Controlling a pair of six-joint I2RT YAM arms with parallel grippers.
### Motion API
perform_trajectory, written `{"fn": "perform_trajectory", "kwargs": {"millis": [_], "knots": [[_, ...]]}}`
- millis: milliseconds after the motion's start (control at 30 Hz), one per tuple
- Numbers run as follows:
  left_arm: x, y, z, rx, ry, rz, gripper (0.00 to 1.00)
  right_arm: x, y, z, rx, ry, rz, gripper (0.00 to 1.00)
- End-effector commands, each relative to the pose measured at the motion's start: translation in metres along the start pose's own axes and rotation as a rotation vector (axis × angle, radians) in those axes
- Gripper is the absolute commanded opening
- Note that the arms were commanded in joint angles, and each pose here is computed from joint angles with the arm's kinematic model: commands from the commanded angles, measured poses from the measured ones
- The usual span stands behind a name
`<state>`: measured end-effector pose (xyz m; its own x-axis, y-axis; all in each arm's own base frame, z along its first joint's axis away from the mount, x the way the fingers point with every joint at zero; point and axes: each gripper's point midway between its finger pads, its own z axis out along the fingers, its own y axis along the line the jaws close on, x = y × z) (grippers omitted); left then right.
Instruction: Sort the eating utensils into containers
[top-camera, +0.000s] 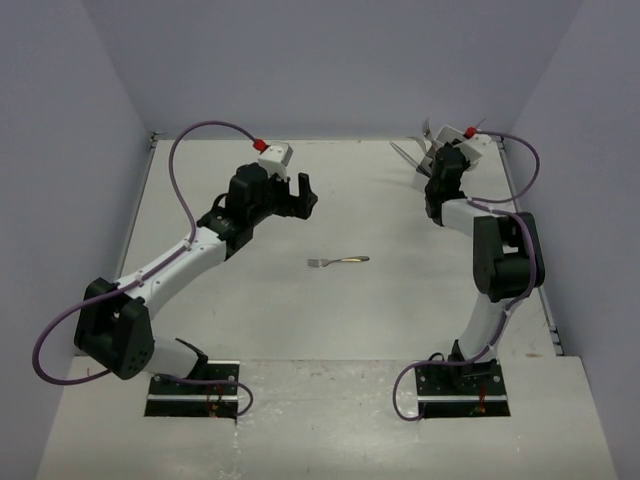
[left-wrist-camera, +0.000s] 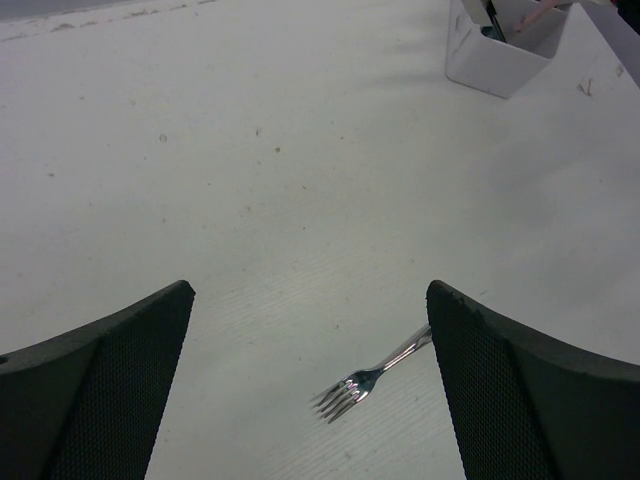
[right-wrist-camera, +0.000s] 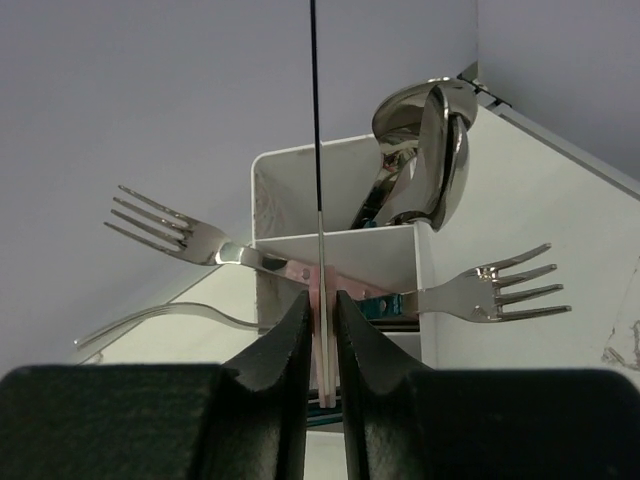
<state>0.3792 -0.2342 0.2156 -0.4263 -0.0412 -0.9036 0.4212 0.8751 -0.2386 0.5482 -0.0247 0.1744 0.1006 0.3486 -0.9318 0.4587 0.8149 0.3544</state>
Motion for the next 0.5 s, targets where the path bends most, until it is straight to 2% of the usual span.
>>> {"fn": "perform_trajectory", "kwargs": {"millis": [0,267,433,467], "knots": [[-0.017,0.001,-0.009,-0.009,-0.045,-0.008,1.00,-0.009,0.006,0.008,0.060,0.006,-0.034,0.16],[-0.020,0.012,-0.019,-0.061,-0.071,-0.011,1.00,-0.008,0.002,0.003,0.100,-0.014,-0.052,0.21],[-0.021,0.012,-0.021,-0.066,-0.079,-0.005,1.00,-0.010,0.009,-0.005,0.054,-0.050,-0.070,0.21],[-0.014,0.016,-0.023,-0.077,-0.047,-0.002,1.00,-0.010,0.011,-0.007,0.044,-0.056,-0.083,0.23]]}}
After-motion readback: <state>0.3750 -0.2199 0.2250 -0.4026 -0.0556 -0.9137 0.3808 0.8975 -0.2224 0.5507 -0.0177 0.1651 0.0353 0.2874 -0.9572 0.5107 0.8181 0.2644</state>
